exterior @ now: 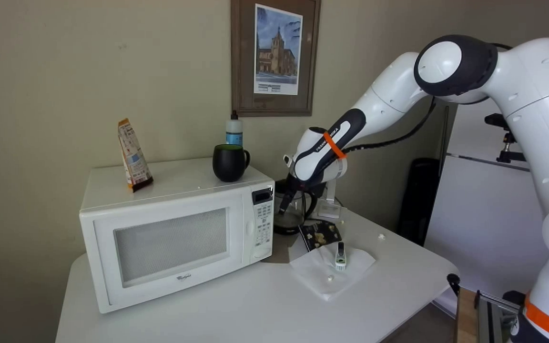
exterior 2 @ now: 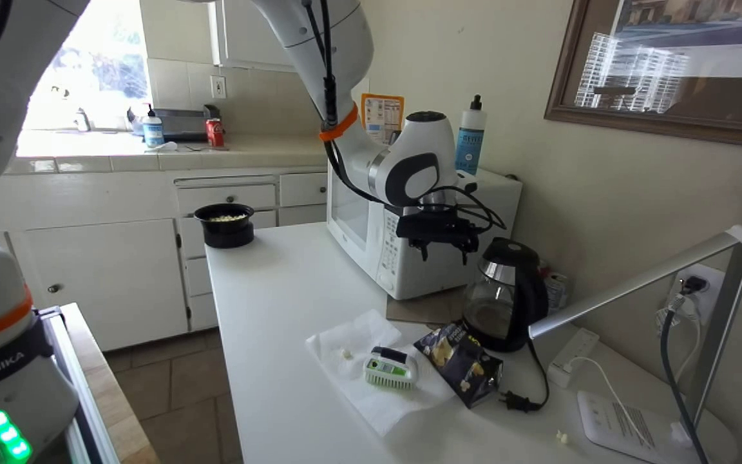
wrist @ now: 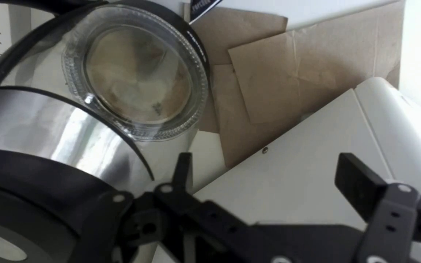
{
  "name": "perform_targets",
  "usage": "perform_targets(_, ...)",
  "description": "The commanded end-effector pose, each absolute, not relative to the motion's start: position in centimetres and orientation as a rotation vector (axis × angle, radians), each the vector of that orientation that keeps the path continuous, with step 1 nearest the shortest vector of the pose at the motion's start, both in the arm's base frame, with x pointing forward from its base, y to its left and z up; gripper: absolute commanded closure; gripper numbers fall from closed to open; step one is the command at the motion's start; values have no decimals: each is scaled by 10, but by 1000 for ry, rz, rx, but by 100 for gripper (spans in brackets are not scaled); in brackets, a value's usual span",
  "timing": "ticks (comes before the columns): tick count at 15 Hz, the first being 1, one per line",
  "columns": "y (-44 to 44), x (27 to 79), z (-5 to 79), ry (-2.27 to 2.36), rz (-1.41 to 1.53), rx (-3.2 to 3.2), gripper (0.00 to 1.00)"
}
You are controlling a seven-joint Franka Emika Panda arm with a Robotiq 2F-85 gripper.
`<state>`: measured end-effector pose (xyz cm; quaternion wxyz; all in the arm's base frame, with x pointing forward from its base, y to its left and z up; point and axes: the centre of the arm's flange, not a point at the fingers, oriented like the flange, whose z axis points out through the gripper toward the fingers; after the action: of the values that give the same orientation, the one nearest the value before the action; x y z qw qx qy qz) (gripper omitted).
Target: Move the brown paper to the right
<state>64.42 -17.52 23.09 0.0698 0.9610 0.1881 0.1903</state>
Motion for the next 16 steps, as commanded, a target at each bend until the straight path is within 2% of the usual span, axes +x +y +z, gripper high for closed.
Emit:
perform_targets(1,-149,628,250,709,476,2996,0)
perform_targets(4,-102,604,277,768,354,3097,0)
perform_targets(7,-72,570,291,725,76,3141,0)
perform_targets(12,-57,496,334,453,-257,3086,0)
perform_targets(16,-53,429,383,137,-290,2990,0)
